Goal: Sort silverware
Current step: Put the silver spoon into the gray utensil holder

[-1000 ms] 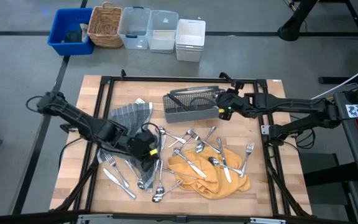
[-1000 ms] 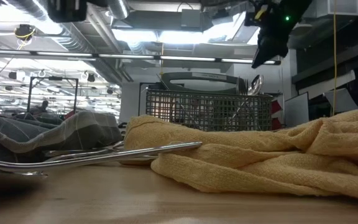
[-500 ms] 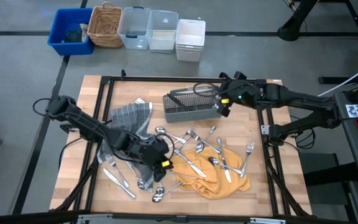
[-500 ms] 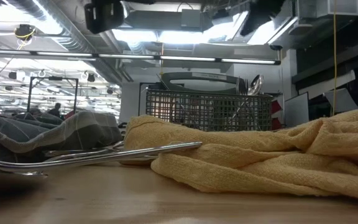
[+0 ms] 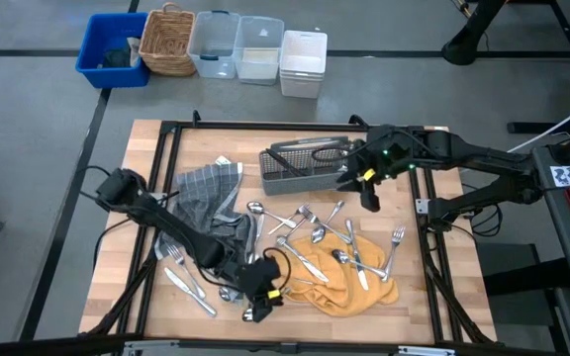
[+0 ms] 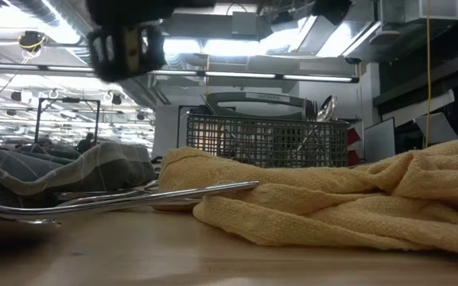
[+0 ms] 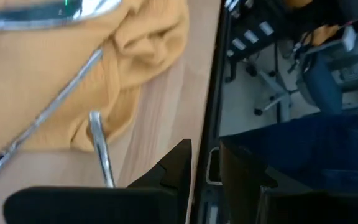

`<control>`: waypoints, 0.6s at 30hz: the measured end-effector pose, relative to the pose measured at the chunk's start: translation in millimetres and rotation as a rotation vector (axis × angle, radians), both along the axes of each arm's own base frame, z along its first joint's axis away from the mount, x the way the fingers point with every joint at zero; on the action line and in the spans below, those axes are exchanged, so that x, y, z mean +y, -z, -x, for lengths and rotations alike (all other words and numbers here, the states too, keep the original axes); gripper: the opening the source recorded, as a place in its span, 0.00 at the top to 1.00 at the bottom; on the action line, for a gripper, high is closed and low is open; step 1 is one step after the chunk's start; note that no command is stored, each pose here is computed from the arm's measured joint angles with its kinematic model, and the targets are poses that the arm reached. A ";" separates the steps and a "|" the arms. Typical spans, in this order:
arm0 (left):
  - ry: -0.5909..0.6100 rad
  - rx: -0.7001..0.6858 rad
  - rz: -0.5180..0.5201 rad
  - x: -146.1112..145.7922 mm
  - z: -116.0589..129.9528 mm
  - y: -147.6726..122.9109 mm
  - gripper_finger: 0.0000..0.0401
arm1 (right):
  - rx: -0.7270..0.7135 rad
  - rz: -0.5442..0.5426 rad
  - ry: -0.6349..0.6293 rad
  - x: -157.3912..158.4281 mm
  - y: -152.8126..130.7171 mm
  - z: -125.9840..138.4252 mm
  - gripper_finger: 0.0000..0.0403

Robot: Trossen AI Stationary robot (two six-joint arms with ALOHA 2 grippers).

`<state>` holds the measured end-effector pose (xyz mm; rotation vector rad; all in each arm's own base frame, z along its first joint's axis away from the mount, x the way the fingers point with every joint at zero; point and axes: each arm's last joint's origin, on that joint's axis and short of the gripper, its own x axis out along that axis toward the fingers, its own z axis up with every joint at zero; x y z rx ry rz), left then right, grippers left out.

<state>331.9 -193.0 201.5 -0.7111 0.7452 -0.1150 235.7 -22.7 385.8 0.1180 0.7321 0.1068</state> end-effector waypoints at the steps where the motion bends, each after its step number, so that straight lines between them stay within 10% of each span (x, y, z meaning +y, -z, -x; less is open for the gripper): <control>1: -0.001 0.013 0.000 -1.6 0.0 3.7 0.82 | -0.001 -0.029 -0.008 0.7 -0.2 0.0 0.74; 18: 0.062 0.255 -0.137 -3.3 10.5 44.2 0.82 | 0.023 -0.057 -0.112 56.5 3.9 -8.2 0.74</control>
